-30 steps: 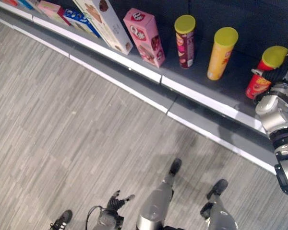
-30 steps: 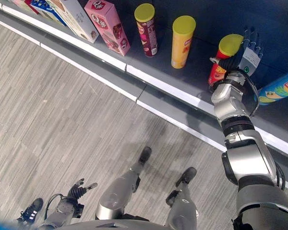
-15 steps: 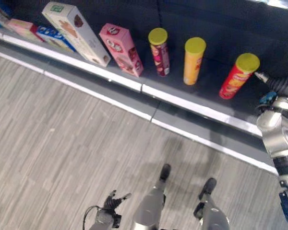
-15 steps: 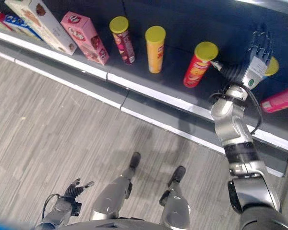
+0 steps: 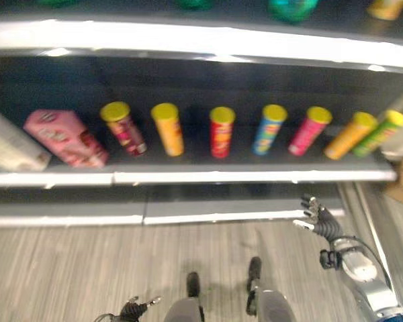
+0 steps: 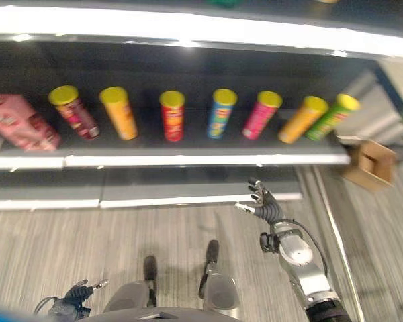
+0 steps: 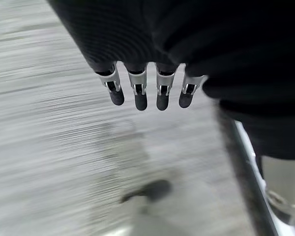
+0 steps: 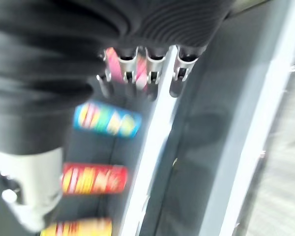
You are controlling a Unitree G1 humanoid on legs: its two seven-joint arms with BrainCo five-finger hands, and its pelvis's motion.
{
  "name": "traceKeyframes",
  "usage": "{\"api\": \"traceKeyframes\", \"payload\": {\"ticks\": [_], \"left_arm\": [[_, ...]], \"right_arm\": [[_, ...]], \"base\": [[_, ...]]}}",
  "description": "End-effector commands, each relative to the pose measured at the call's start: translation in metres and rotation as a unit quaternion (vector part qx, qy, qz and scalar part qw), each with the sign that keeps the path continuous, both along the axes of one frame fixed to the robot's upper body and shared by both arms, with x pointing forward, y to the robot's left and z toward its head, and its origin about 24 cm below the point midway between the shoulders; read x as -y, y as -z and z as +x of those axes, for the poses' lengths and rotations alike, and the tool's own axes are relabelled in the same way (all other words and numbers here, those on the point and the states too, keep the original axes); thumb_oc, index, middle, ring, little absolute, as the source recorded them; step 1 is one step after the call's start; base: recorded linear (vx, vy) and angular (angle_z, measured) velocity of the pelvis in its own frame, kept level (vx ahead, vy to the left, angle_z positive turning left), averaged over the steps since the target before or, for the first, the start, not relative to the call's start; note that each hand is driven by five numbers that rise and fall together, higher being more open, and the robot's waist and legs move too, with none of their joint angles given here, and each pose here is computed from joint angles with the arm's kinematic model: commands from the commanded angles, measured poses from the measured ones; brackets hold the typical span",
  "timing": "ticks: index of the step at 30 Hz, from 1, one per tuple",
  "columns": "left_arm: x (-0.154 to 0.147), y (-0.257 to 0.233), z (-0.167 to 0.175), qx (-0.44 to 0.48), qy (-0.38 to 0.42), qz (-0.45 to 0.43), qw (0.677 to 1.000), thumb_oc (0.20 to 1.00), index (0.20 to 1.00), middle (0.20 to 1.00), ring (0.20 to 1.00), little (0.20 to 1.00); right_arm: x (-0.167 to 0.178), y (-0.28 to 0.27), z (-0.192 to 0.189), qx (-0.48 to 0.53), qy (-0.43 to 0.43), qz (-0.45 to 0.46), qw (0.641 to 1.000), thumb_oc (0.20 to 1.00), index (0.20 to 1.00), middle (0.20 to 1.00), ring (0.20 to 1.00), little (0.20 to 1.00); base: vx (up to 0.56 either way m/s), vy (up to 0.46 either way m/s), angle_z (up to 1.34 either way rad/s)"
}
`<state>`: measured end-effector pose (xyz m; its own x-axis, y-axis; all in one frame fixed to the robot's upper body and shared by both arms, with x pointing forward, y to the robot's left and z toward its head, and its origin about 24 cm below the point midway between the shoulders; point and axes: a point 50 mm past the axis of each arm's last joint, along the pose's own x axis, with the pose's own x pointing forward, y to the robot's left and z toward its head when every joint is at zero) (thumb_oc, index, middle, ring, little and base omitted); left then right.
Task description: Put the goods on the table back onto the shelves and tidy them up.
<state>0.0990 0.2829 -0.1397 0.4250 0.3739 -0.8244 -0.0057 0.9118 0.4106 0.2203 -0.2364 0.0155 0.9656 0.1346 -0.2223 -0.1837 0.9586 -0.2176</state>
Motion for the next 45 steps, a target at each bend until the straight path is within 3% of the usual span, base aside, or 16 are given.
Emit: {"api": "traceKeyframes", "payload": {"ticks": [1,11,19,25,29,32,37,41,45], "left_arm": [[-0.007,0.002,-0.018,-0.031,0.011,-0.003,0.999,1.000,1.000,1.000,1.000,1.000],[-0.024,-0.002,-0.032,-0.017,-0.055,-0.008,0.998,1.000,1.000,1.000,1.000,1.000],[0.002,0.004,-0.023,0.024,-0.085,-0.049,0.995,1.000,1.000,1.000,1.000,1.000],[0.011,0.009,-0.027,-0.004,-0.046,-0.045,0.998,1.000,1.000,1.000,1.000,1.000],[0.006,0.009,-0.030,-0.016,-0.046,-0.030,0.998,1.000,1.000,1.000,1.000,1.000],[0.003,0.011,-0.048,-0.034,-0.080,-0.027,0.996,1.000,1.000,1.000,1.000,1.000],[-0.001,0.008,-0.040,-0.021,-0.082,-0.022,0.996,1.000,1.000,1.000,1.000,1.000],[-0.004,0.001,-0.017,0.011,-0.053,-0.012,0.998,1.000,1.000,1.000,1.000,1.000],[-0.004,0.001,-0.015,0.004,-0.036,-0.008,0.999,1.000,1.000,1.000,1.000,1.000]], "right_arm": [[0.024,-0.060,0.030,0.100,-0.024,-0.026,0.994,1.000,1.000,1.000,1.000,1.000],[0.077,-0.110,0.018,0.141,0.027,-0.133,0.981,1.000,1.000,1.000,1.000,1.000],[0.094,-0.188,0.025,0.335,0.152,-0.169,0.914,1.000,1.000,1.000,1.000,1.000],[0.108,-0.211,0.026,0.390,0.228,-0.182,0.873,1.000,1.000,1.000,1.000,1.000],[0.112,-0.219,0.027,0.408,0.252,-0.191,0.857,1.000,1.000,1.000,1.000,1.000],[0.105,-0.204,0.038,0.382,0.246,-0.209,0.866,1.000,1.000,1.000,1.000,1.000],[0.108,-0.196,0.040,0.352,0.252,-0.240,0.869,1.000,1.000,1.000,1.000,1.000],[0.126,-0.196,0.028,0.346,0.299,-0.259,0.851,1.000,1.000,1.000,1.000,1.000],[0.154,-0.195,0.008,0.313,0.344,-0.278,0.841,1.000,1.000,1.000,1.000,1.000]], "base": [[-0.01,-0.195,-1.09],[0.09,-0.391,-0.93],[0.11,-0.380,-0.48],[0.15,-0.158,-0.25],[0.17,-0.034,-0.27],[0.35,0.083,-0.14],[0.23,0.073,-0.69],[0.21,-0.058,0.16],[0.19,-0.186,0.59]]}}
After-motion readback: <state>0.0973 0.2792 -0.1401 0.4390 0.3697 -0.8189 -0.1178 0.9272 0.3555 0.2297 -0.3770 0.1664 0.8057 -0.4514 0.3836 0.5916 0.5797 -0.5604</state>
